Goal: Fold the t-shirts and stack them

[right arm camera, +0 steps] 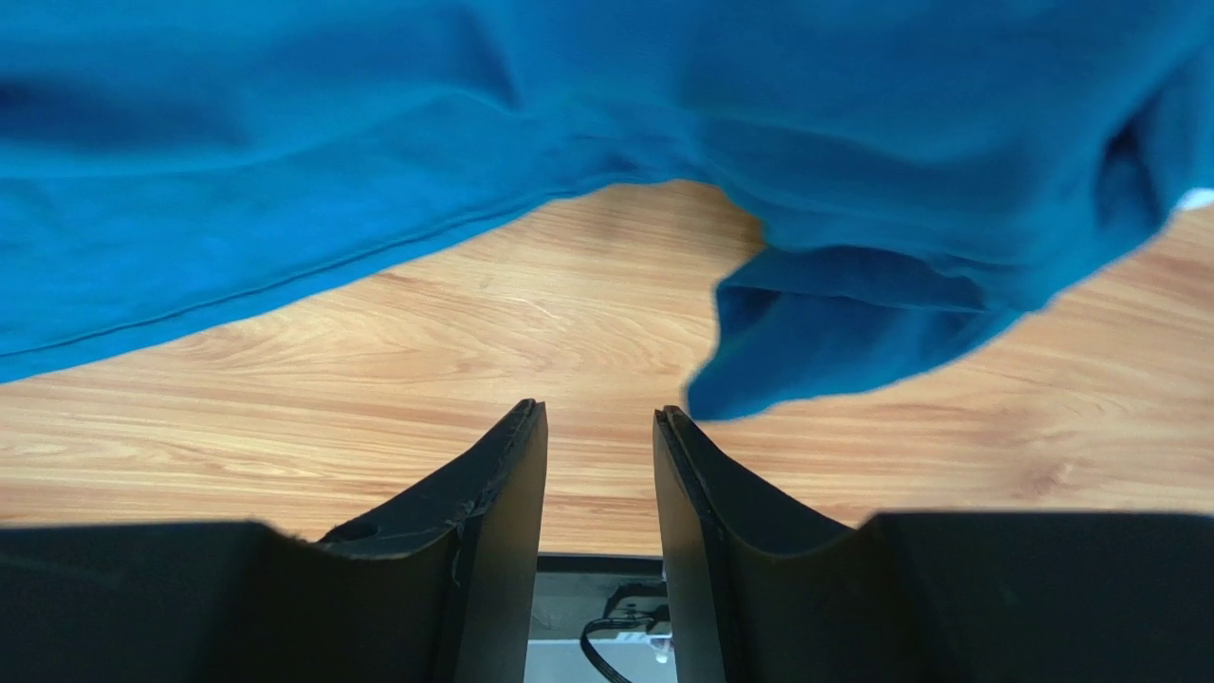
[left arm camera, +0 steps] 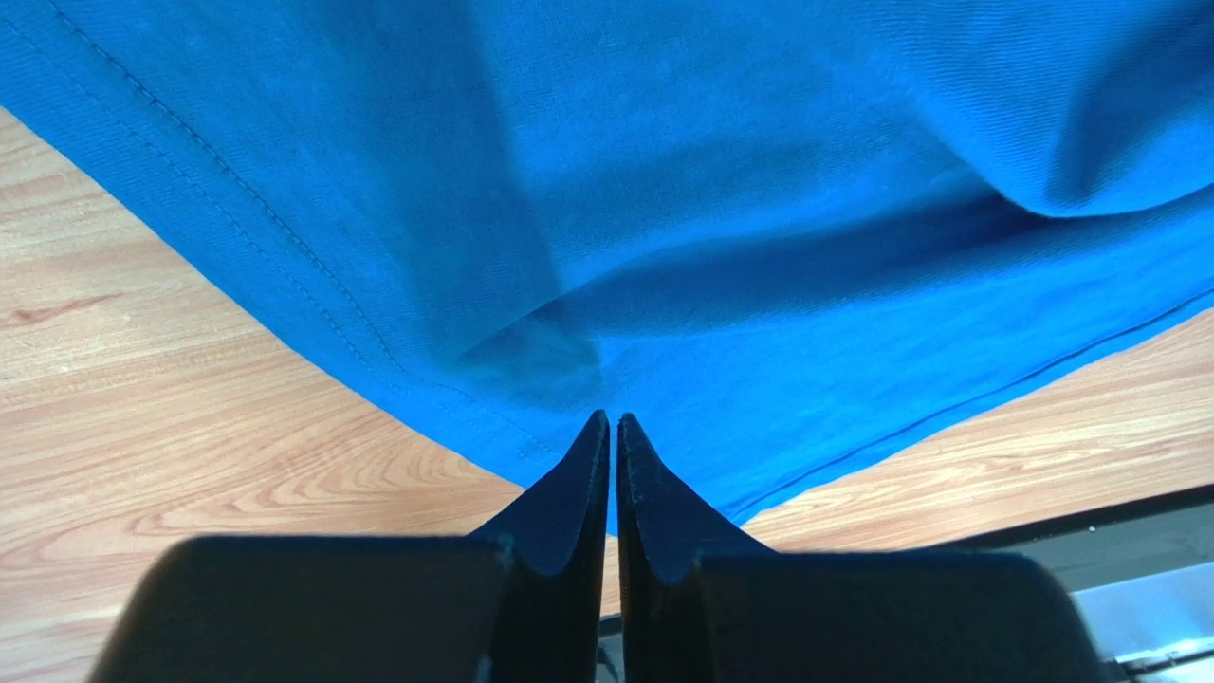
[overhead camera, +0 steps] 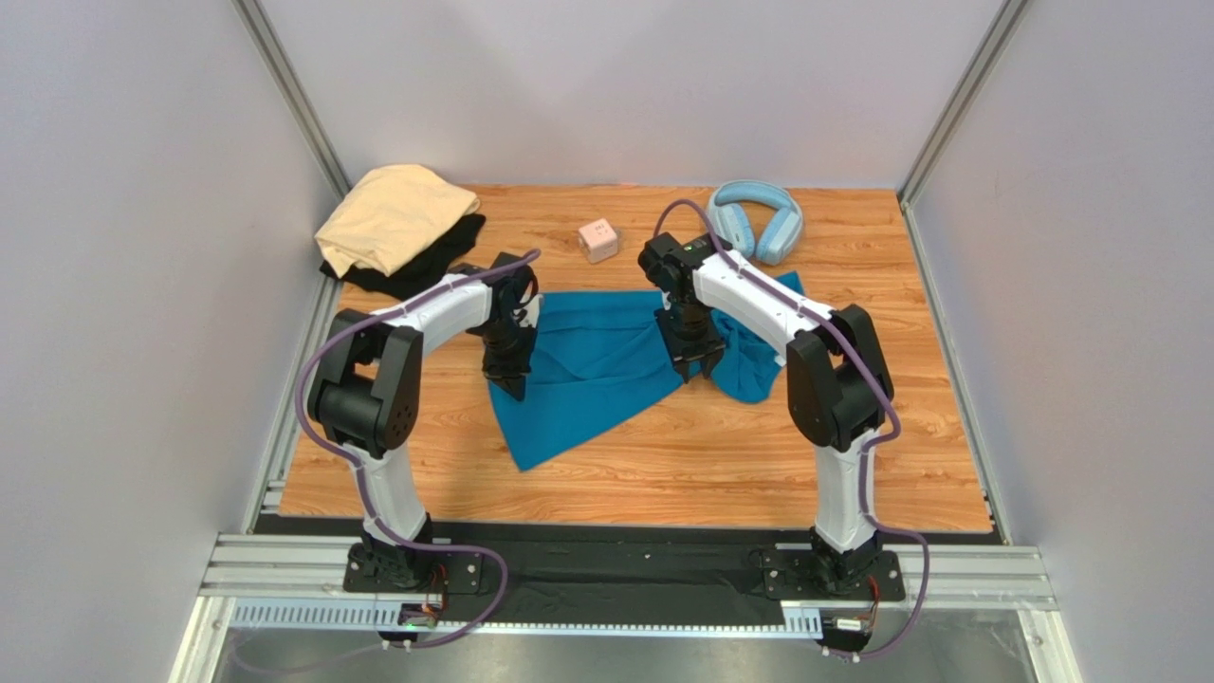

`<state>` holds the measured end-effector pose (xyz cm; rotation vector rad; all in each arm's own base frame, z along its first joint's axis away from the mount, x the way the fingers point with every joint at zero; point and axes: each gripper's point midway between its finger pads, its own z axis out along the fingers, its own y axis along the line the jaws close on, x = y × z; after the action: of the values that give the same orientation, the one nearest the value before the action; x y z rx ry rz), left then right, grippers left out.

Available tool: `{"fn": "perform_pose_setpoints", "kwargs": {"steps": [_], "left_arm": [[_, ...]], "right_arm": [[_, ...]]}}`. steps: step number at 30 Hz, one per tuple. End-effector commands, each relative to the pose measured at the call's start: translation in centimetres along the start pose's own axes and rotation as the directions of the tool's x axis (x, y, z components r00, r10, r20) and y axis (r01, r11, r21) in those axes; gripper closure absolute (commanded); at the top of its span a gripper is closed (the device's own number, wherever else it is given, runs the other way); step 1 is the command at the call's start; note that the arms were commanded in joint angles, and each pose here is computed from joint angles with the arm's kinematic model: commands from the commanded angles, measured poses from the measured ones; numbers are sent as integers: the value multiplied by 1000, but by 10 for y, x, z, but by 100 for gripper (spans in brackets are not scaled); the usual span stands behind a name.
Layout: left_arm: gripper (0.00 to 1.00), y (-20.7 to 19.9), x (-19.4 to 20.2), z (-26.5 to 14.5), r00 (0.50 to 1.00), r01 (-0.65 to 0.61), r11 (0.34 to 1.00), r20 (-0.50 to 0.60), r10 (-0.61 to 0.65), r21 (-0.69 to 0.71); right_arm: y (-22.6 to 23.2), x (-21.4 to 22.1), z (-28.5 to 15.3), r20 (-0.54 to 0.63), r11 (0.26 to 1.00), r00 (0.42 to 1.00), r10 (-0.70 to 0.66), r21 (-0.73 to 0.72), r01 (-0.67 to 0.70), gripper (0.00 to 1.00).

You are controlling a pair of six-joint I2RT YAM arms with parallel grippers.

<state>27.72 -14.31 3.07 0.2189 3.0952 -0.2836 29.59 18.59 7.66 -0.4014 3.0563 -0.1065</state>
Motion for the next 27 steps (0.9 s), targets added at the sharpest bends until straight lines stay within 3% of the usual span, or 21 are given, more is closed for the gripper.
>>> {"fn": "perform_pose_setpoints", "kwargs": {"steps": [1, 4, 9, 12, 20, 27], "left_arm": [[91, -4, -1, -5, 999, -19, 1000, 28, 19, 14], [91, -3, 1, -3, 1000, -14, 1000, 21, 13, 17], [91, -2, 3, -1, 1000, -17, 1000, 14, 17, 11], [91, -2, 3, 0, 1000, -18, 1000, 11, 18, 13], [91, 0, -3, -5, 999, -33, 999, 26, 33, -6], [91, 0, -1, -4, 999, -32, 999, 16, 32, -5]], "right_arm": [[25, -11, -4, 18, 996, 999, -28, -81, 30, 62], [33, -2, 11, -41, 995, 998, -37, -99, 32, 62], [33, -2, 18, -36, 996, 998, -44, -82, 41, 62], [8, -5, 27, -31, 998, 999, -38, 48, 40, 63], [-36, -16, 40, -55, 986, 986, 158, 69, -154, 63], [-73, -33, 18, 33, 964, 978, 207, 163, -210, 63]]}}
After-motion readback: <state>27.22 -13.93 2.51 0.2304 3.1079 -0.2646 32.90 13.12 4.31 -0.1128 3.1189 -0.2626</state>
